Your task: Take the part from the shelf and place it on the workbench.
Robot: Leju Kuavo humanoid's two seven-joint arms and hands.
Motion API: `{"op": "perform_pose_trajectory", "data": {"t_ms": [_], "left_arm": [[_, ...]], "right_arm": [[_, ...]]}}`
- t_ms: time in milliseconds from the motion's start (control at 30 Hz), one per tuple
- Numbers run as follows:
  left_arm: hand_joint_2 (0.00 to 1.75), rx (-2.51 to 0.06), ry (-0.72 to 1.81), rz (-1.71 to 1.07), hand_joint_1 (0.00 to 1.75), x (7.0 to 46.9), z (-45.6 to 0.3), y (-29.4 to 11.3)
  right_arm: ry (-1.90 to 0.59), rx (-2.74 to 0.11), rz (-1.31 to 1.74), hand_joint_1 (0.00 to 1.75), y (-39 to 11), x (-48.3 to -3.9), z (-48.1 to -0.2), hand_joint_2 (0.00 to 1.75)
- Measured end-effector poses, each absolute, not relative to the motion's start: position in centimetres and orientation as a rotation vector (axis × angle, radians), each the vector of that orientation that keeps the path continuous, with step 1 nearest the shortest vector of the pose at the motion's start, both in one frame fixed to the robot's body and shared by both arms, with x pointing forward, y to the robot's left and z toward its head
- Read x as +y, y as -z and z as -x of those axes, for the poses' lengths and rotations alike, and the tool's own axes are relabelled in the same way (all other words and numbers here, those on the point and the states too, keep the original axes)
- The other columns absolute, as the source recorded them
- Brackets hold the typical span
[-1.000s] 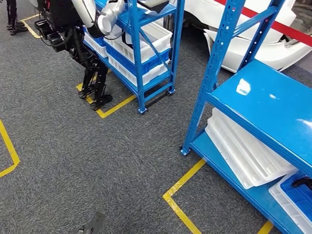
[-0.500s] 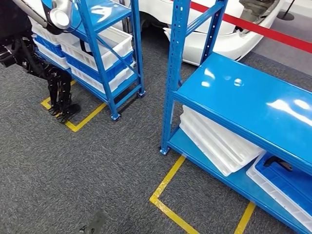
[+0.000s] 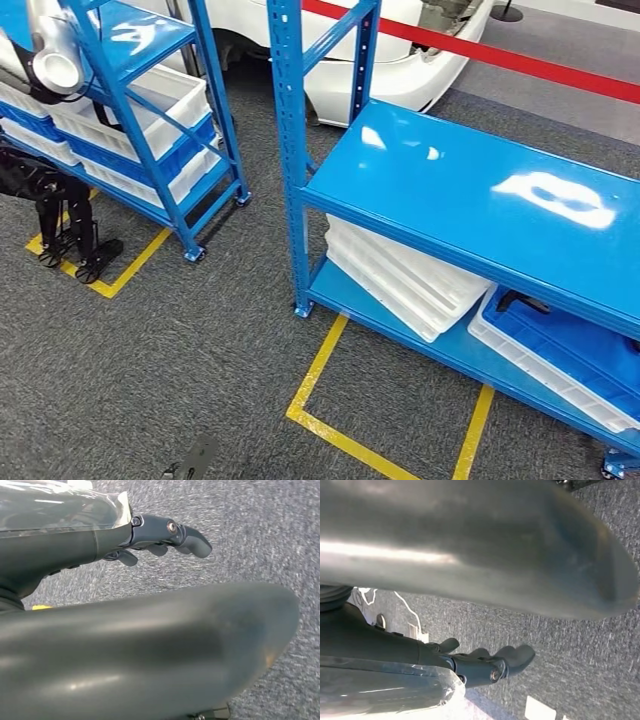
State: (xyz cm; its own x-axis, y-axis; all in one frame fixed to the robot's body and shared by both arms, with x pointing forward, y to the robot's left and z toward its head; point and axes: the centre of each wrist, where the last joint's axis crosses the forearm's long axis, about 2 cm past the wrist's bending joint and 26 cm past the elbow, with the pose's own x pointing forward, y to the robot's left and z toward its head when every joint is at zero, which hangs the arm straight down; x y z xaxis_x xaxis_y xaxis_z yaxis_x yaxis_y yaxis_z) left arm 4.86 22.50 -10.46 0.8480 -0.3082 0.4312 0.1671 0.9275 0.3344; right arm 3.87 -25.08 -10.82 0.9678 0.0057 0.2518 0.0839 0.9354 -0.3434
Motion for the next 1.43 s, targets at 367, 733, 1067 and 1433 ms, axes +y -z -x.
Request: {"op": "perform_pose_trajectory", "data": {"t_ms": [367,733,1067,1433], "left_arm": [[0.0,-0.499,0.253,-0.29,0.0,22.5,-4.73,10.48],[0.0,-0.498,0.252,-0.287,0.0,22.43,-4.72,10.47],[1.75,-0.504,0.253,-0.284,0.0,22.35,-4.91,10.44],[1.75,-0.518,0.26,-0.276,0.0,22.34,-4.91,10.44]], "right_arm": [[0.031,-0.245,0.336,0.0,10.84,-24.89,-3.71,0.0],[0.009,-0.237,0.31,0.0,10.84,-24.65,-3.78,0.0],[-0.026,-0.209,0.316,0.0,10.84,-24.5,-3.59,0.0],[-0.059,-0.178,0.329,0.0,10.8,-24.39,-3.74,1.75]]}}
